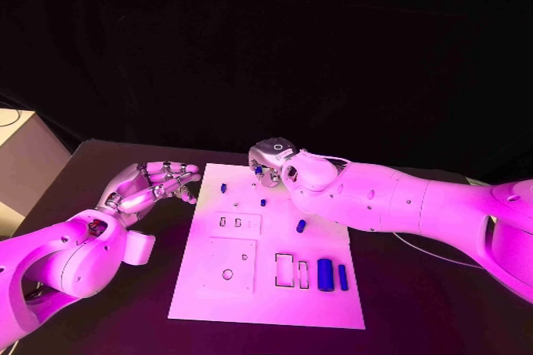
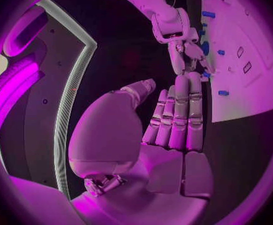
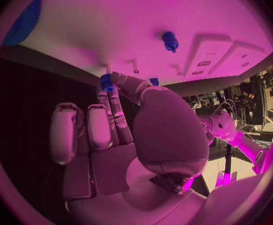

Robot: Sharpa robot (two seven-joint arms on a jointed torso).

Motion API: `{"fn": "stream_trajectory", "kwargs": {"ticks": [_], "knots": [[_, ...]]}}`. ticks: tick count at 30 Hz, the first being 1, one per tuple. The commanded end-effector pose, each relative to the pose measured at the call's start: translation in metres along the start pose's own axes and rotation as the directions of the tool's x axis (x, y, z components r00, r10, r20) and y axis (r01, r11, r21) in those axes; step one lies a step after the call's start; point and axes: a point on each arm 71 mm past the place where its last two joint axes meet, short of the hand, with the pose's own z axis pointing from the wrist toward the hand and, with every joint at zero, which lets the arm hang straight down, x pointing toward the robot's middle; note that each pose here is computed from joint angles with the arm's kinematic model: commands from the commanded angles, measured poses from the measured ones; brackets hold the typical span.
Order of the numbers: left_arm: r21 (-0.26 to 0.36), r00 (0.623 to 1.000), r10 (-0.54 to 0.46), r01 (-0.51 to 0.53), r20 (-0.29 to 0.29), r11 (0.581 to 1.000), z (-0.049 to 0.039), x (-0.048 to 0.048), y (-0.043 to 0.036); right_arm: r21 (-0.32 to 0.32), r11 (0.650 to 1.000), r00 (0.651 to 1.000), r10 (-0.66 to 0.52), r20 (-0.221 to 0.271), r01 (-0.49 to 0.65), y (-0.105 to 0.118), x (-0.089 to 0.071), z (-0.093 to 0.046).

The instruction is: Assemble the parts on the task board

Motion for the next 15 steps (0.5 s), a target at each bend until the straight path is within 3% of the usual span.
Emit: {"fn": "stream_trajectory", "kwargs": {"ticks": [1,15], "knots": [[0.008,1.0,-0.005,0.005,-0.018,1.0,0.0007,0.0019,-0.0014,0.004,1.0,0.998,-0.015,-0.068,0.016,0.001,0.013,-0.0052],[0.007,1.0,-0.005,0.006,-0.018,1.0,0.0004,0.0012,-0.0013,0.004,1.0,0.998,-0.011,-0.067,0.011,0.0004,0.0136,-0.0085]]}}
